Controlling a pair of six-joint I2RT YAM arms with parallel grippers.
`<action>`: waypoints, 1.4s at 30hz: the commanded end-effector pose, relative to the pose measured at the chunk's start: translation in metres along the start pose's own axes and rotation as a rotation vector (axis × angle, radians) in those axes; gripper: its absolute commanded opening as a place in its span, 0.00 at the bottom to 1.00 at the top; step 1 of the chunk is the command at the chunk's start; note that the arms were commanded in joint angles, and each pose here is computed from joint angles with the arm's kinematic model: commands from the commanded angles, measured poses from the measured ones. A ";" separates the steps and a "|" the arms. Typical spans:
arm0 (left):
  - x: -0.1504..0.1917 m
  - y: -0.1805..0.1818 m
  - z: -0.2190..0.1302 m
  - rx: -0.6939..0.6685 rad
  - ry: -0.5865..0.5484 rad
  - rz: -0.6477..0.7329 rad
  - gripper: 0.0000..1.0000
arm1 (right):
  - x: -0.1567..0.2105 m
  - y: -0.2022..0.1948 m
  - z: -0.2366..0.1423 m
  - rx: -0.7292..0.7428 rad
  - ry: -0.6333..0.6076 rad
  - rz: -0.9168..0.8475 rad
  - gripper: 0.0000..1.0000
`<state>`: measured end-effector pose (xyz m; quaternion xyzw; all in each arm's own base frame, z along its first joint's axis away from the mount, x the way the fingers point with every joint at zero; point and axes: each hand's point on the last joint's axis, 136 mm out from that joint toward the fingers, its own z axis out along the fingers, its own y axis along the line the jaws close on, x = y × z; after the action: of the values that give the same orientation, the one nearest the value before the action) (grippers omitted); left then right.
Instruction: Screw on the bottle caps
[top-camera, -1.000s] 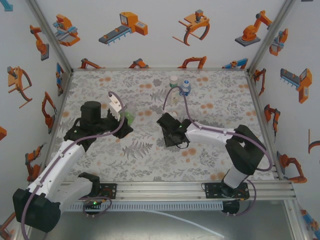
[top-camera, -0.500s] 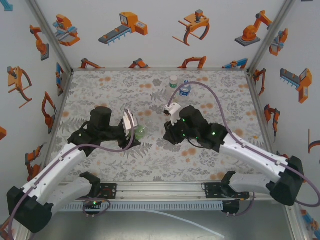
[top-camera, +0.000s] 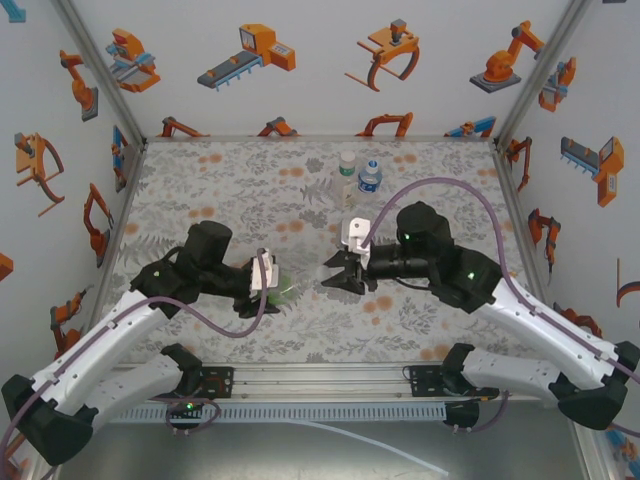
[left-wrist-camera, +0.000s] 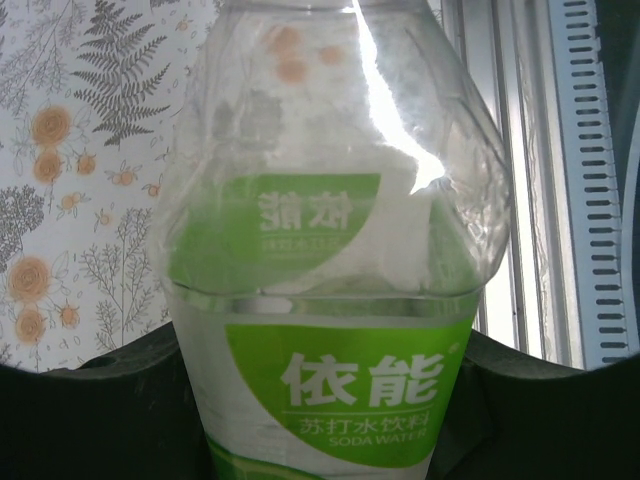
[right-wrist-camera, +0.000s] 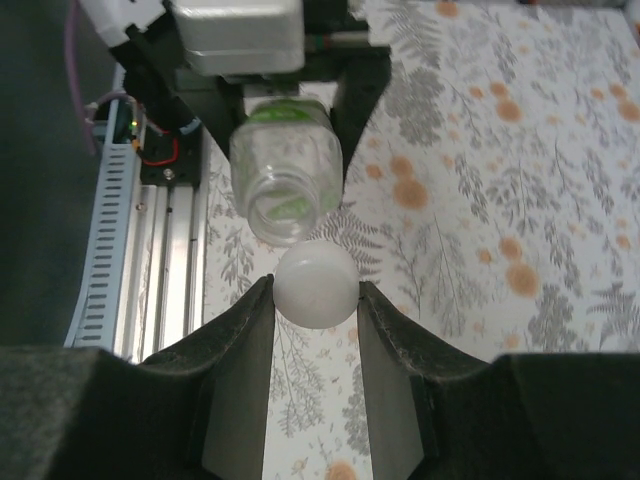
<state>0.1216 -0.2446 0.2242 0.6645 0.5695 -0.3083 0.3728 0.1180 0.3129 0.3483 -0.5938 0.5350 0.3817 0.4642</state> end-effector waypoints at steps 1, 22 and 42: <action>-0.013 -0.008 -0.004 0.036 -0.024 0.043 0.00 | -0.014 0.017 0.004 -0.116 -0.035 -0.086 0.07; -0.024 -0.009 -0.002 0.026 -0.064 0.055 0.00 | -0.008 0.039 0.019 -0.234 -0.021 -0.075 0.07; -0.052 -0.011 -0.007 0.045 -0.187 0.047 0.00 | 0.000 0.032 0.036 -0.213 0.022 -0.073 0.05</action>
<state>0.1057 -0.2513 0.2327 0.6576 0.5663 -0.3399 0.3623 0.0904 0.3388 0.3475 -0.6553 0.4624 0.4076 0.4366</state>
